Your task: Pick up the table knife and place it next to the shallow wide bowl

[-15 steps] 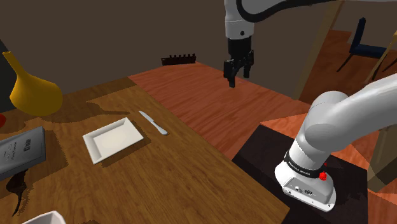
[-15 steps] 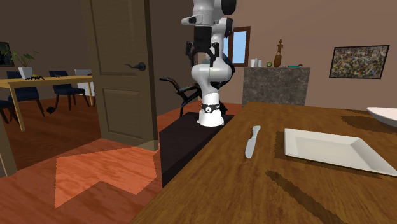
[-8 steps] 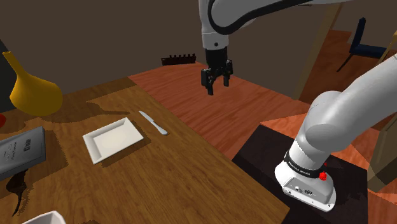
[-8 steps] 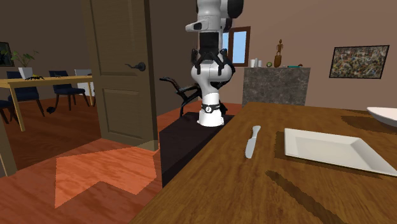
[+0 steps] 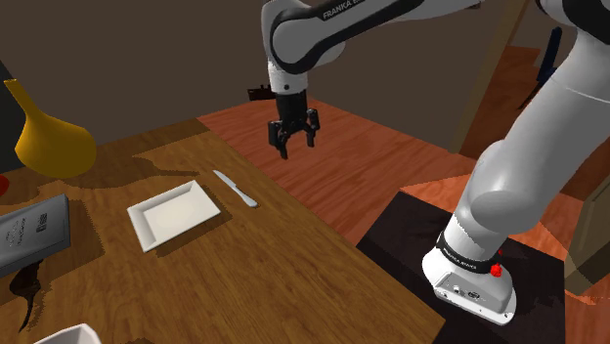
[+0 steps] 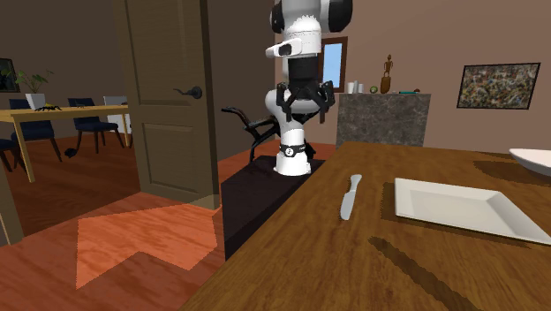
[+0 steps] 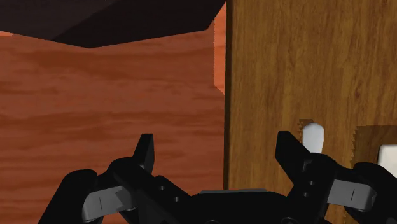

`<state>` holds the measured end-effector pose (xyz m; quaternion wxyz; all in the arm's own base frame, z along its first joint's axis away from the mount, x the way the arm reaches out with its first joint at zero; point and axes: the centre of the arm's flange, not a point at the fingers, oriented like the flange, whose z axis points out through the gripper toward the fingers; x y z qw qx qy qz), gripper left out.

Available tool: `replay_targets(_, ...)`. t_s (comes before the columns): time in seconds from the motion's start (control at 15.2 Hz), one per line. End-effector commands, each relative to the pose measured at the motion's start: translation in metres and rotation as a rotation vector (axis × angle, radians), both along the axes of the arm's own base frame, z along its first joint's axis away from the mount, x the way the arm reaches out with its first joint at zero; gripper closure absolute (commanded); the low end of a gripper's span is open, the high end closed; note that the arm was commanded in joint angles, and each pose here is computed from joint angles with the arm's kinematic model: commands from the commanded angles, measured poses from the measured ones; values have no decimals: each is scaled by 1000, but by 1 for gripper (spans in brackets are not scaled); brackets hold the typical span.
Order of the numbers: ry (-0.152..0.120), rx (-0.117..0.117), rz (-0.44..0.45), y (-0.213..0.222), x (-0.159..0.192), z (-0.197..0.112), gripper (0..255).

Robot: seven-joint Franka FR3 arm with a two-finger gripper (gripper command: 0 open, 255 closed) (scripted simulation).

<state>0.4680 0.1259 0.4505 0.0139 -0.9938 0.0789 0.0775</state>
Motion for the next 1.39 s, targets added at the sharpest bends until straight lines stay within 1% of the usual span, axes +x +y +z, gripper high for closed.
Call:
replay_targets(0.0,4,14,-8,13,19,-10,0)
replay_targets(0.92,31,108,-56,101,160,-80,0)
replay_targets(0.99,32,110,-56,102,162,-80,0)
replay_targets(1.32,32,110,-56,106,157,-106,0)
